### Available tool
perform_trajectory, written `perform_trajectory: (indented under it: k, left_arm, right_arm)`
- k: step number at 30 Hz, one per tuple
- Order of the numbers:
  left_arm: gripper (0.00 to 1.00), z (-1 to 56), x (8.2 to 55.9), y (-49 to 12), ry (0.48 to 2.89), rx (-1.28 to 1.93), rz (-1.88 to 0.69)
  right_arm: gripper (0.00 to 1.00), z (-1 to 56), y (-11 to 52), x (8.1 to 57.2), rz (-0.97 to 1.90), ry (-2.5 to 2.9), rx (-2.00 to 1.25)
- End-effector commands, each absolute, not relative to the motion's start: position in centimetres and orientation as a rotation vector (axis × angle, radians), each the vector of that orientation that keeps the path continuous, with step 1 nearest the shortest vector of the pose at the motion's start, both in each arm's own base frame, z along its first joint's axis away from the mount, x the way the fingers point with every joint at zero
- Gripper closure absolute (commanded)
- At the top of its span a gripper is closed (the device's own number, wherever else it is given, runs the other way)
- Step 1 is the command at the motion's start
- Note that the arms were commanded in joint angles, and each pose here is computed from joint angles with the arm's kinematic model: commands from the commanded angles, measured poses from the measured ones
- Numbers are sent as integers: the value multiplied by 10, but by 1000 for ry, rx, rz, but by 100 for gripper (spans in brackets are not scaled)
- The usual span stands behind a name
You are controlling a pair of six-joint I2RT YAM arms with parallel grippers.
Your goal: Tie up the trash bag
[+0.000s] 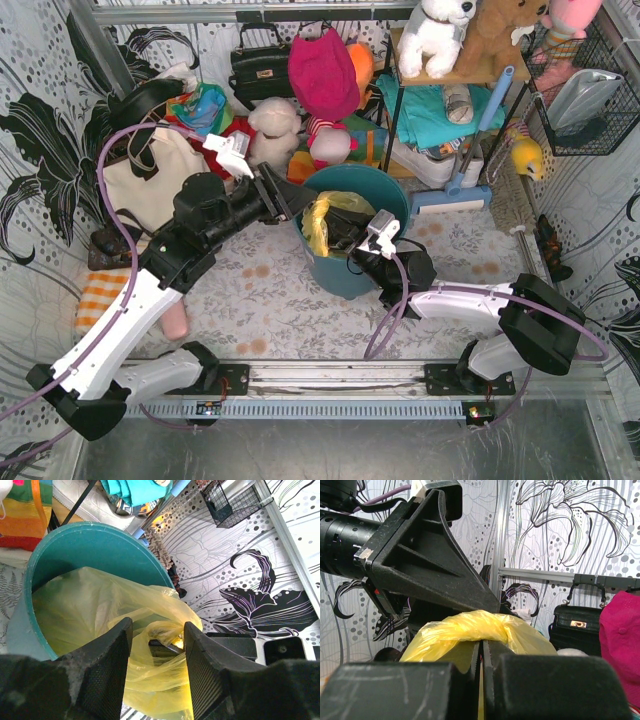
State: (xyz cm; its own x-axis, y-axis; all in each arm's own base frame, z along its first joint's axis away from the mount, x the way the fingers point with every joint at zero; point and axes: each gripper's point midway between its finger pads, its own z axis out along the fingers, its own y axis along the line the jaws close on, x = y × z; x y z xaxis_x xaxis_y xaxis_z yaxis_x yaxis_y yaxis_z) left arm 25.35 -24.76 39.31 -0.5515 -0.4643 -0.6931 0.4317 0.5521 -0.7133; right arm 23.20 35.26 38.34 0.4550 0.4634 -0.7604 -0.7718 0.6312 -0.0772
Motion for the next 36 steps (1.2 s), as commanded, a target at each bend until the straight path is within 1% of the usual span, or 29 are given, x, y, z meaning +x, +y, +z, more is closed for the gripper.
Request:
perform_trajectory:
  k: [1, 6, 18, 27, 30, 34, 36]
  left_arm:
    - [45, 429, 251, -243, 1682, 9, -1178]
    - [44, 429, 252, -243, 1691, 25, -1168]
    - [53, 415, 241, -259, 1751, 132, -1241]
    - [68, 416, 241, -256, 1752, 149, -1212]
    - [75, 418, 243, -256, 1748, 153, -1200]
    - [88, 419, 244, -258, 1751, 168, -1198]
    - [98, 419, 245, -258, 1749, 170, -1197]
  right_arm:
    - [100, 404, 343, 222, 817, 698, -417]
    - [100, 405, 343, 221, 817, 697, -416]
    - [100, 404, 343, 224, 807, 705, -411]
    - [100, 403, 345, 227, 797, 721, -414]
    - [100, 402, 346, 227, 800, 721, -418]
    - [100, 403, 348, 227, 801, 723, -424]
    - [100, 402, 347, 227, 800, 726, -424]
